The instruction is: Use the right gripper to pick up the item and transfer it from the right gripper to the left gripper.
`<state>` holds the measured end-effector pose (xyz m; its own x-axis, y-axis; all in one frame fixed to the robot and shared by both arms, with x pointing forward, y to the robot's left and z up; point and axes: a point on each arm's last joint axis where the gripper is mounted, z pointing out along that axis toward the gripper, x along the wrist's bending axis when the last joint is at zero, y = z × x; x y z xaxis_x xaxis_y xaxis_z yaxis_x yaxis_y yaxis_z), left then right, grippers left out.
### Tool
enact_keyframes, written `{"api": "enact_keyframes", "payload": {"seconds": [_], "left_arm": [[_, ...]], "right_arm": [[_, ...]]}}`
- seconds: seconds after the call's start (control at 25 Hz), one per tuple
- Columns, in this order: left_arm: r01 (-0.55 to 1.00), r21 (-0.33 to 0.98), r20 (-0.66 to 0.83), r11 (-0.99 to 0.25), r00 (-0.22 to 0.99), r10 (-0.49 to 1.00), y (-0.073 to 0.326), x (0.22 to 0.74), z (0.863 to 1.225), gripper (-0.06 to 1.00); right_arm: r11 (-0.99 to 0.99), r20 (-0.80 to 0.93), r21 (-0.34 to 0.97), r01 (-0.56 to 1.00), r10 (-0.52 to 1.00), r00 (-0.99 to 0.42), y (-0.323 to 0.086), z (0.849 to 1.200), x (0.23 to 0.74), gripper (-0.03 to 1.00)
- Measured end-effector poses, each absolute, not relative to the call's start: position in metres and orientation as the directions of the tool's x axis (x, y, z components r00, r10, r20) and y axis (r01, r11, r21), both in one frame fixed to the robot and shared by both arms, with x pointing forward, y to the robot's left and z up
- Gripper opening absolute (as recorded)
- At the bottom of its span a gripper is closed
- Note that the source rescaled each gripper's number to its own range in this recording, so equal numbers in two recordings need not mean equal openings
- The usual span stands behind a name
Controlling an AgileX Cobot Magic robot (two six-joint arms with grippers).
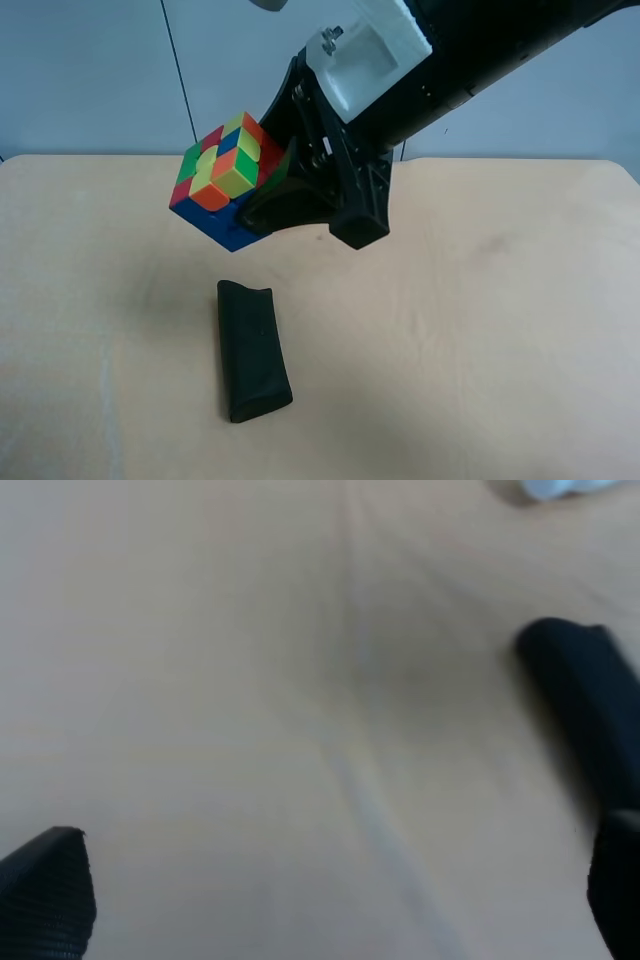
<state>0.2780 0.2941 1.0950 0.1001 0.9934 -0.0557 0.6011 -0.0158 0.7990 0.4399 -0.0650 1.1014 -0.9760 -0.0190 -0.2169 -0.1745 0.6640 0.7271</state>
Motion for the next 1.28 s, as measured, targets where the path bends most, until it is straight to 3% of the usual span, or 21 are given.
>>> {"api": "enact_keyframes", "payload": {"seconds": [0.36, 0.72, 1.28], "left_arm": [[0.772, 0.635, -0.277, -0.020, 0.252, 0.927, 0.261, 0.344, 1.136, 1.00], [0.827, 0.555, -0.392, -0.092, 0.357, 0.848, 0.234, 0.367, 1.152, 1.00], [0.887, 0.459, -0.555, -0.041, 0.323, 0.766, 0.213, 0.395, 1.146, 1.00]], "right_arm": [[0.659, -0.264, 0.718, -0.224, -0.039, -0.964, -0.064, 1.102, 0.442, 0.01], [0.696, -0.202, 0.696, -0.177, -0.046, -0.978, -0.053, 1.075, 0.455, 0.01], [0.702, -0.173, 0.698, -0.143, -0.028, -0.984, -0.046, 1.062, 0.461, 0.01]]}}
